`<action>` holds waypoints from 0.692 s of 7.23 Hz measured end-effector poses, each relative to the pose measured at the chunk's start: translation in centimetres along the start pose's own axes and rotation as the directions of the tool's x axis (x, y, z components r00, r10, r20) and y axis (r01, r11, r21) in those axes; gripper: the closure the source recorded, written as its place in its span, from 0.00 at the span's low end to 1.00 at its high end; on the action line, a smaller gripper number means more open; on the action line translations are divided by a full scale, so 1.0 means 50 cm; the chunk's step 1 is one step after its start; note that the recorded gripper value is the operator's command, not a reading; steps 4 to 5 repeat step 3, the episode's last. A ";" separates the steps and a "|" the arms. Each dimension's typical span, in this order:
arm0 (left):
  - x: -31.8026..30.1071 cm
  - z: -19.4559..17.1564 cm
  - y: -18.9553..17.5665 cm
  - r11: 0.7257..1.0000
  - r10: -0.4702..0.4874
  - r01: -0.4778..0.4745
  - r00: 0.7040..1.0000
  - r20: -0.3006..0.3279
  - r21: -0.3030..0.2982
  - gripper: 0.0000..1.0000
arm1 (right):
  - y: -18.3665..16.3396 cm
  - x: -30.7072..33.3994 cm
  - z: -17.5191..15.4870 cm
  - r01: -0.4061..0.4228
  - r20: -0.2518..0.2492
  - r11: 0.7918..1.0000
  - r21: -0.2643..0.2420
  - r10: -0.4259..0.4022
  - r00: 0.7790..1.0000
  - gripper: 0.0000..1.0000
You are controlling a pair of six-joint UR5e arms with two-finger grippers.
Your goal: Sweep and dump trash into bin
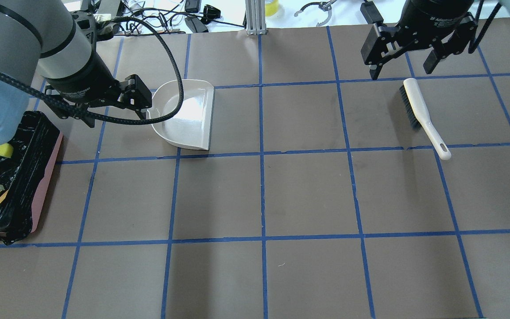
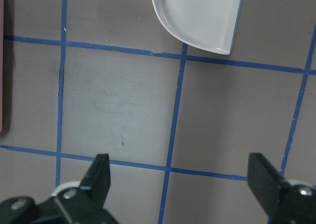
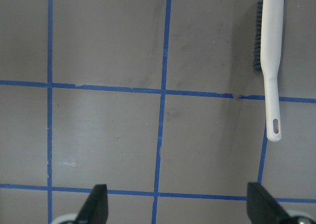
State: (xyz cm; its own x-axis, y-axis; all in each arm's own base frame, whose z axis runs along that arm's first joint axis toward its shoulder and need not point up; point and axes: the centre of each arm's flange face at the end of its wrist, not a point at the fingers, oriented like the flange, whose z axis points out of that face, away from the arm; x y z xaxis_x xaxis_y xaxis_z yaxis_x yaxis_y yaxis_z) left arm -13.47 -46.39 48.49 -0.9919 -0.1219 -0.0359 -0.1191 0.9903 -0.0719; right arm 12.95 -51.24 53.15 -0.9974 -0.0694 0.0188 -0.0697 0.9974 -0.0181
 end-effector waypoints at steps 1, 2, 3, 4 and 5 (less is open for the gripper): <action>0.001 0.000 0.000 1.000 0.004 -0.004 1.000 -0.005 0.000 0.00 | 0.001 0.000 -0.001 -0.001 -0.002 1.000 0.000 0.001 1.000 0.00; 0.002 -0.001 0.001 1.000 0.006 -0.006 1.000 -0.006 0.000 0.00 | 0.001 0.001 -0.002 -0.001 -0.007 1.000 0.001 0.001 1.000 0.00; 0.002 -0.001 0.001 1.000 0.006 -0.006 1.000 -0.006 0.001 0.00 | 0.001 0.002 -0.001 -0.002 -0.009 1.000 0.001 0.002 1.000 0.00; 0.002 -0.001 0.001 1.000 0.006 -0.006 1.000 -0.006 0.001 0.00 | 0.001 0.002 -0.001 -0.002 -0.009 1.000 0.001 0.002 1.000 0.00; 0.002 -0.001 0.001 1.000 0.006 -0.006 1.000 -0.006 0.001 0.00 | 0.001 0.002 -0.001 -0.002 -0.009 1.000 0.001 0.002 1.000 0.00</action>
